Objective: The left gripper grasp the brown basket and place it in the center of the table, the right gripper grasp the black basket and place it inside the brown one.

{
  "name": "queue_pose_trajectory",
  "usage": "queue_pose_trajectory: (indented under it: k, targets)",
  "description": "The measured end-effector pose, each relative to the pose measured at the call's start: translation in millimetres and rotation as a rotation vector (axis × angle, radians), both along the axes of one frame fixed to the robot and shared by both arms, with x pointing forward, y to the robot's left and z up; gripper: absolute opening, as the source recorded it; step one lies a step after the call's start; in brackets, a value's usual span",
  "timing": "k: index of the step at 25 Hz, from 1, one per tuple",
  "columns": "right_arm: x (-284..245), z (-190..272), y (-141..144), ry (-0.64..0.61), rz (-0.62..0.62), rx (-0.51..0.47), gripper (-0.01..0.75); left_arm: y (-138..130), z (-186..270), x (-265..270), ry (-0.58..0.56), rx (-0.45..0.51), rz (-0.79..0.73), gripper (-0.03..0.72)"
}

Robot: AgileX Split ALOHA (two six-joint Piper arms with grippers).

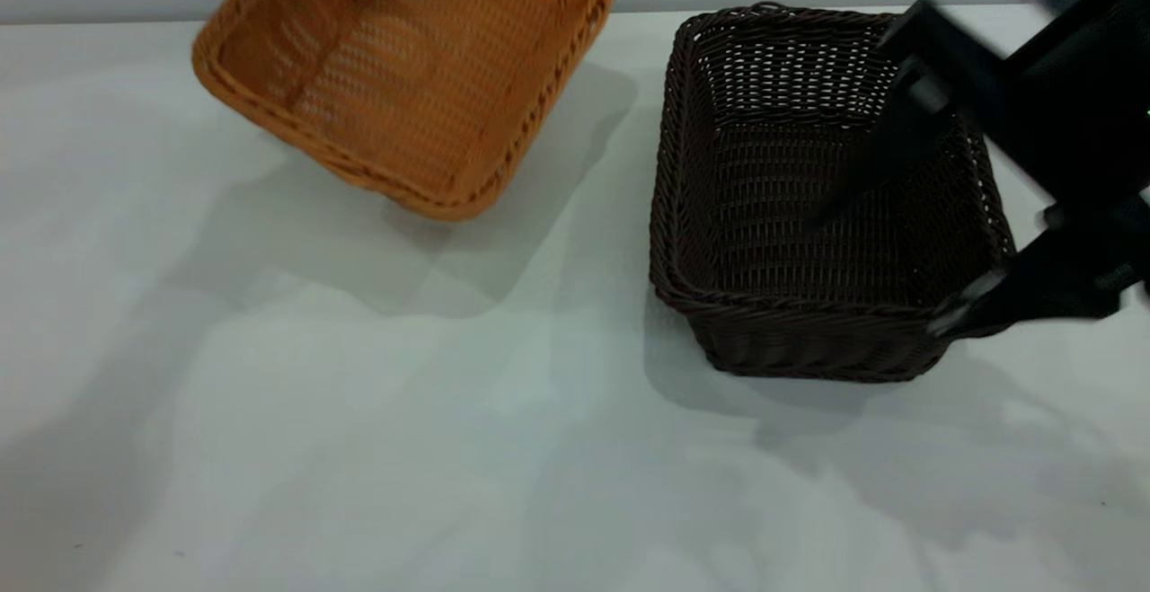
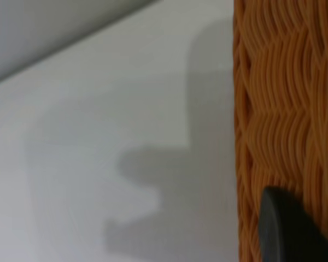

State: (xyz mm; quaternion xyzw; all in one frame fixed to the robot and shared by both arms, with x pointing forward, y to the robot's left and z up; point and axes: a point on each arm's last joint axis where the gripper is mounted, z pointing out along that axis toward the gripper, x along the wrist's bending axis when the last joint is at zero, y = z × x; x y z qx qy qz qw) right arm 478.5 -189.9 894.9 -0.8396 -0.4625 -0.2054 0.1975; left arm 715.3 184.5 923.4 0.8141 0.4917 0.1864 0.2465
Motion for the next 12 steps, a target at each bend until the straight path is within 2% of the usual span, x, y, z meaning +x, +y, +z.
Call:
queue_pose_trajectory:
  k: [9,12]
  targets:
    - [9,-49,2,0.187,-0.258,0.030,0.594,0,2,0,-0.014,0.023,-0.036,0.080]
    - [10,-63,0,0.211,-0.303,0.011,0.594,0,2,0,-0.015,0.024,-0.038,0.080]
